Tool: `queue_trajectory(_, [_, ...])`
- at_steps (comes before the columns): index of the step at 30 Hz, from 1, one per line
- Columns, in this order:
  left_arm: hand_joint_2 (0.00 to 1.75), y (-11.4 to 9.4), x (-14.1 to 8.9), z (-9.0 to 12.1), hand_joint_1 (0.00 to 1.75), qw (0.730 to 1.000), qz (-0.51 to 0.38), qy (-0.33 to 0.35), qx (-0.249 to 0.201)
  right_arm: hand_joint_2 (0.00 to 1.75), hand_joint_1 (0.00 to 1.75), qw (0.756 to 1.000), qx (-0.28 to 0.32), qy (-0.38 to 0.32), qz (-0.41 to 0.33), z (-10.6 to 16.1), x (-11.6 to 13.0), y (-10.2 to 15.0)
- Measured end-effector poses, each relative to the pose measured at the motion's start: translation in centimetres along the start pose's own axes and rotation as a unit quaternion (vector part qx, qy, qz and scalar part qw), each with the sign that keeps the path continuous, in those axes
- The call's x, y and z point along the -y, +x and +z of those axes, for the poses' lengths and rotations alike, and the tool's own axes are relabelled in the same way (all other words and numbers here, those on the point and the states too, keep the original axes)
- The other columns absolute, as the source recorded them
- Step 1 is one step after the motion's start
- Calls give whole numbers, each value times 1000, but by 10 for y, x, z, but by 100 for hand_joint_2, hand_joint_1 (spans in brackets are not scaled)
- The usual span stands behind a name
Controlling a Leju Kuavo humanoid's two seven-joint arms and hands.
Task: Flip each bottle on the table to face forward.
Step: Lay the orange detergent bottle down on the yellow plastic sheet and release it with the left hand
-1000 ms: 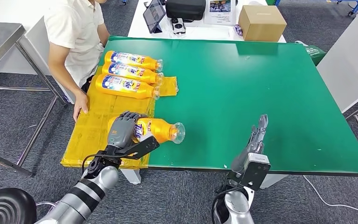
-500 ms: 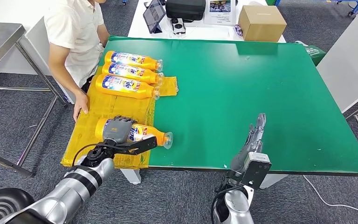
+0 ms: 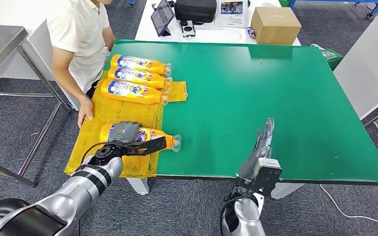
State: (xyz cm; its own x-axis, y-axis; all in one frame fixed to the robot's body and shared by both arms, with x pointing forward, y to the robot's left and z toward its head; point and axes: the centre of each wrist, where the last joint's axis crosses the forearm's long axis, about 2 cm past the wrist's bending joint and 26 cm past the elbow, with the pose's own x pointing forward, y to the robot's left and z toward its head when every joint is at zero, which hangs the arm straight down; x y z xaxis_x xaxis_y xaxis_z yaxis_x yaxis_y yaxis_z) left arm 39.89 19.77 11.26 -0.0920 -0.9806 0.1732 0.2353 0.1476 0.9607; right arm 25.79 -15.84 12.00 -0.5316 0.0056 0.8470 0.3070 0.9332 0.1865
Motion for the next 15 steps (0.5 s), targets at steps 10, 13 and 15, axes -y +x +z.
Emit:
queue_trajectory(10, [175,-5,-3,-4,0,996,62,-60,33,0,0,1000,-10,9,0,3,0,-4])
queue_trajectory(13, [44,-11,-6,-6,0,987,101,-97,75,0,0,1000,-14,13,-2,5,0,-6])
queue_trajectory(15, [0,-17,-10,-7,0,982,117,-116,97,0,0,1000,-16,13,-1,5,0,-7])
